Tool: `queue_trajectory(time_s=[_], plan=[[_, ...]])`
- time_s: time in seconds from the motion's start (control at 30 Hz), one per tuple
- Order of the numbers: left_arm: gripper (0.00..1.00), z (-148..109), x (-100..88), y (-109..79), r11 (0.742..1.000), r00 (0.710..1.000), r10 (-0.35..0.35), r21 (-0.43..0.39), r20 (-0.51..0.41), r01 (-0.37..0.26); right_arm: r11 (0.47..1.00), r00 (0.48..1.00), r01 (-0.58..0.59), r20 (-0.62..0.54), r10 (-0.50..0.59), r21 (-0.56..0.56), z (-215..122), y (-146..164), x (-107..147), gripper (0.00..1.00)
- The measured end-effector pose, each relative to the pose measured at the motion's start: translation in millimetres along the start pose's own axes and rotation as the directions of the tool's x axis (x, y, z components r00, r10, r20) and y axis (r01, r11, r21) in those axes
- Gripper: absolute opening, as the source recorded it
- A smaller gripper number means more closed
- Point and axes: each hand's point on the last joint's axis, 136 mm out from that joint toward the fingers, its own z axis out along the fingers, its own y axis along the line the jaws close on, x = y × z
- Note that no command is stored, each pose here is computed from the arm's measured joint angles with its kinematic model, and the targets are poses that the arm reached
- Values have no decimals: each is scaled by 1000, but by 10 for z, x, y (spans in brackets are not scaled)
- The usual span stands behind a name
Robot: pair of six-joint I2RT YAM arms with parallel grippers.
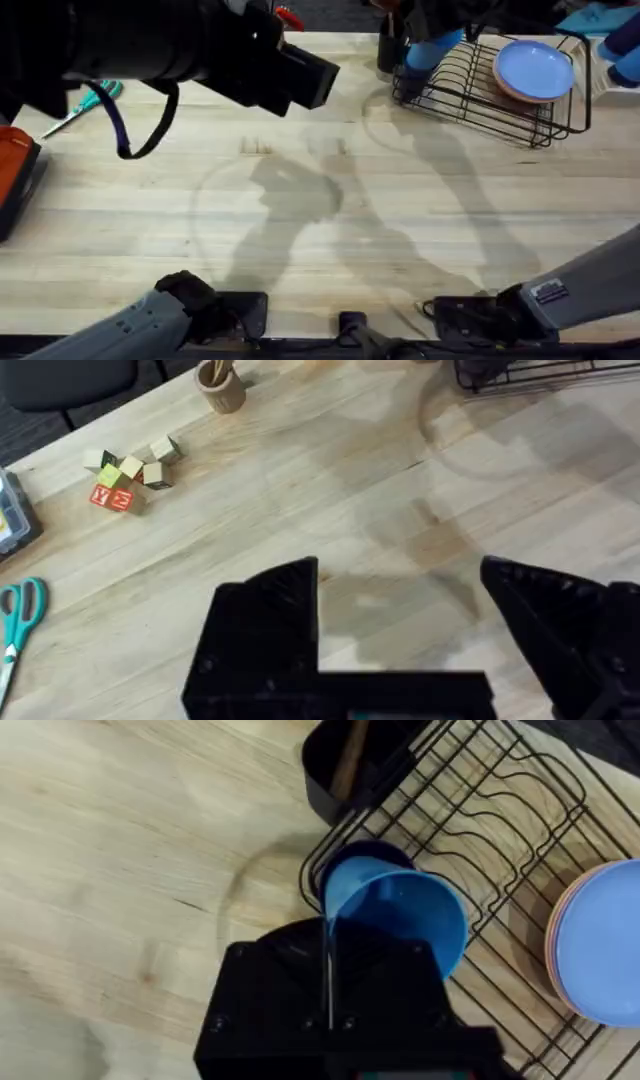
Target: Pick up the cup on the table and put them onto the rack.
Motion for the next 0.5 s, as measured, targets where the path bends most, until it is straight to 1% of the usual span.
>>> queue_trajectory(time_s=[0.37, 0.5], plan=[[994, 0, 19, 0, 1000, 1000, 1, 0, -8, -1, 1000, 999, -4, -50, 4, 1, 210, -24, 93, 30], [993, 0, 19, 0, 1000, 1000, 1, 0, -8, -1, 1000, 998, -4, -55, 4, 0, 230, -23, 101, 59]])
